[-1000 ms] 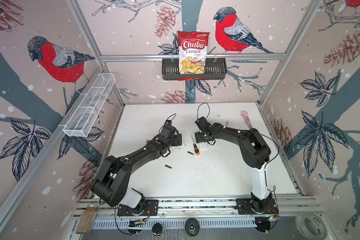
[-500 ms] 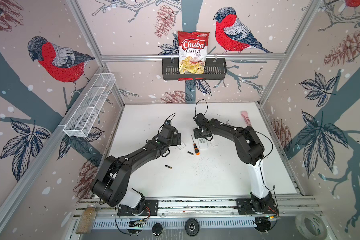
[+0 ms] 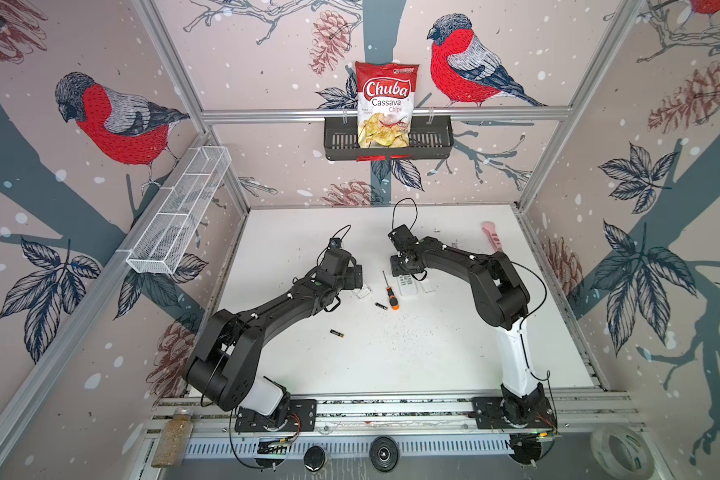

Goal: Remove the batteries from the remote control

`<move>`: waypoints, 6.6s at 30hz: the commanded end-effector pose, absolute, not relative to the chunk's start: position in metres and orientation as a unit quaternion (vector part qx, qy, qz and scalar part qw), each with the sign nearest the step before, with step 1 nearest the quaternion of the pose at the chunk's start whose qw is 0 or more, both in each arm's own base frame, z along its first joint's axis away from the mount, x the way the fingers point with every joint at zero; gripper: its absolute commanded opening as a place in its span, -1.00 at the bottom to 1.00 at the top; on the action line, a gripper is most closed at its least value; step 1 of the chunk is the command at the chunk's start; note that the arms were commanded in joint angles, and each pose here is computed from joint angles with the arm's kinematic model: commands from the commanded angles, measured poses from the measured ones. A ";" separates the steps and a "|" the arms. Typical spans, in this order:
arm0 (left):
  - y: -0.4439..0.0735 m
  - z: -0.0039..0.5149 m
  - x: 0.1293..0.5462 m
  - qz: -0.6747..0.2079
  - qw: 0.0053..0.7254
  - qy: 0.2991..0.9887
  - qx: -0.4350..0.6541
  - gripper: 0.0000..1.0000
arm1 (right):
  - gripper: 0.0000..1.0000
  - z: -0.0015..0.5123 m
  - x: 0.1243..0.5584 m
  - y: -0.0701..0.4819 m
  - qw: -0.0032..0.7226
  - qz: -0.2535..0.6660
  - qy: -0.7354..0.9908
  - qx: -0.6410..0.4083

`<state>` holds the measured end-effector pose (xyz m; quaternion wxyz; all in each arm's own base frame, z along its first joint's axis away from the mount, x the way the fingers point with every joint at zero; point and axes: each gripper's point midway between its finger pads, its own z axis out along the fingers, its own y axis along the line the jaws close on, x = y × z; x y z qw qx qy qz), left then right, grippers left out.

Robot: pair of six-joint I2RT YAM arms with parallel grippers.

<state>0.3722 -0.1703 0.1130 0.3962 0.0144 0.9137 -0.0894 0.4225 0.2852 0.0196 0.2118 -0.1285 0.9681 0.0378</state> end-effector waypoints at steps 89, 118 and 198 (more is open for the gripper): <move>-0.283 0.231 0.412 -0.607 0.435 0.652 0.129 0.39 | -0.31 0.235 0.401 0.360 0.191 0.691 0.661 -0.222; -0.284 0.224 0.412 -0.620 0.425 0.648 0.121 0.04 | -0.24 0.232 0.400 0.367 0.189 0.687 0.663 -0.228; -0.252 0.217 0.453 -0.427 0.442 0.784 -0.091 -0.18 | 0.22 0.206 0.361 0.285 0.604 0.324 0.726 -0.058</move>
